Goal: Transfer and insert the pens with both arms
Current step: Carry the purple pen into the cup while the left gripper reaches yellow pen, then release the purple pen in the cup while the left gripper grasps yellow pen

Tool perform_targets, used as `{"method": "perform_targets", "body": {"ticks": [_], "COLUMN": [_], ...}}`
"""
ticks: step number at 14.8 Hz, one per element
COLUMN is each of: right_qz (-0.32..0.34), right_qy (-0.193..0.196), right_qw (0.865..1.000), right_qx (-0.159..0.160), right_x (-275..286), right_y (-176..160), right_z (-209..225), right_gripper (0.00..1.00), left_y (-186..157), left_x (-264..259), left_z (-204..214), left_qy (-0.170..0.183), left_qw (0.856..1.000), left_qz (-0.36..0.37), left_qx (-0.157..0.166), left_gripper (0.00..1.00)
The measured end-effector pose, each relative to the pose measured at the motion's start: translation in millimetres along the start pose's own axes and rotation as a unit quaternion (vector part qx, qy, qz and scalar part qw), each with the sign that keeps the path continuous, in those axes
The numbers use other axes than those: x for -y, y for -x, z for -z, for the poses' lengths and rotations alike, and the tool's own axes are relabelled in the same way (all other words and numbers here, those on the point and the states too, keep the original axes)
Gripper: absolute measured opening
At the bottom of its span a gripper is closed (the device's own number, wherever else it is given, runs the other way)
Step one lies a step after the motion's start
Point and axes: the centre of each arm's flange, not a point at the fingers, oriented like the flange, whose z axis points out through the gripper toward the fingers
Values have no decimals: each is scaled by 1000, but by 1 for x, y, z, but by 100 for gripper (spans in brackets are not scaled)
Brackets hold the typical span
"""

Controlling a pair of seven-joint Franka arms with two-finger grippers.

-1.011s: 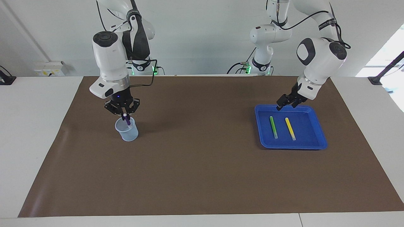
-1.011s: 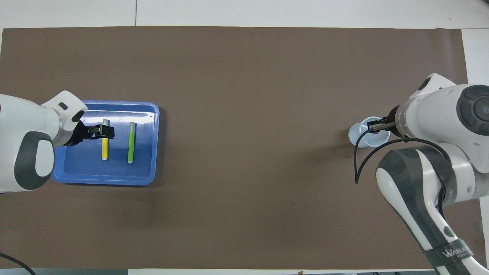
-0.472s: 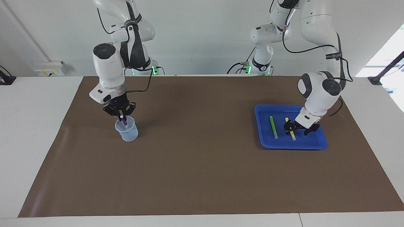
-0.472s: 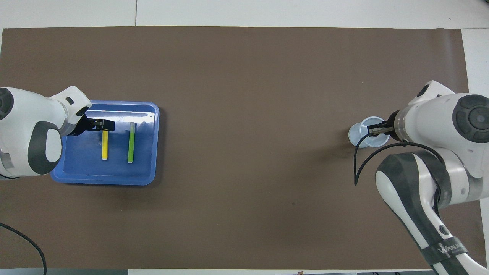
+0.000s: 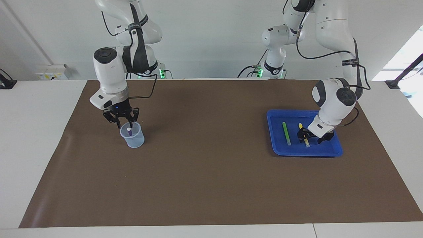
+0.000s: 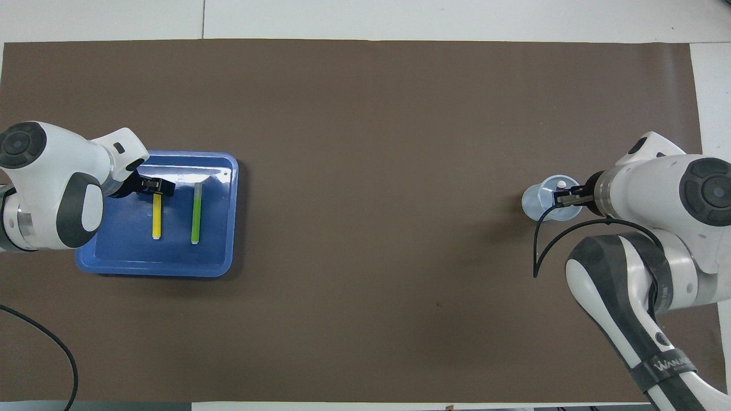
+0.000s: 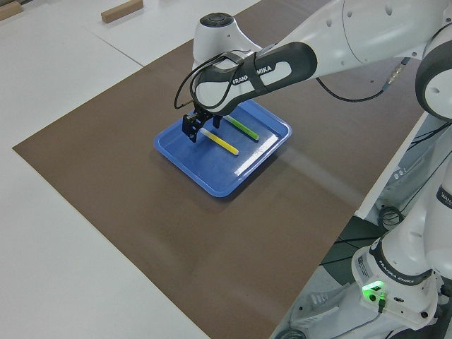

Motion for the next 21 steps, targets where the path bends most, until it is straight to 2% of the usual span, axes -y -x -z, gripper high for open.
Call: {"method": "perform_targets", "body": {"ticks": [3,4,5,8,11,17,18,21], "right_qz": [-3,-5,-8,-21,-52,-79,-87,-119], "right_qy": [1,2,4,3,-23,-28,-28,-65], "right_qw": [1000,1000,1000,1000,998,995,994,989], "right_qx": [-15,-20,-23,-14,6,54,56,53], "right_x": [-3,-6,-9,-18,-27,-46,-54,-75], "right_y": [-7,-10,-12,-15,-19,-36,-39,-45], "right_z": [14,22,32,75,126,178,180,179], "right_gripper": [97,100,100,100,100,100,100,100], "left_y": [1,1,1,0,0,1,1,-7], "left_x": [-1,-1,-1,-2,-4,-3,-2,3], "left_z": [-1,-1,-1,1,2,2,4,26], "left_qy": [1,1,1,1,1,1,2,3], "left_qw": [1000,1000,1000,1000,1000,1000,1000,999], "left_qz": [-1,-1,-1,-2,-3,-2,-1,2], "left_qx": [4,4,4,4,4,7,13,35], "left_gripper": [91,91,86,49,17,17,17,17]}}
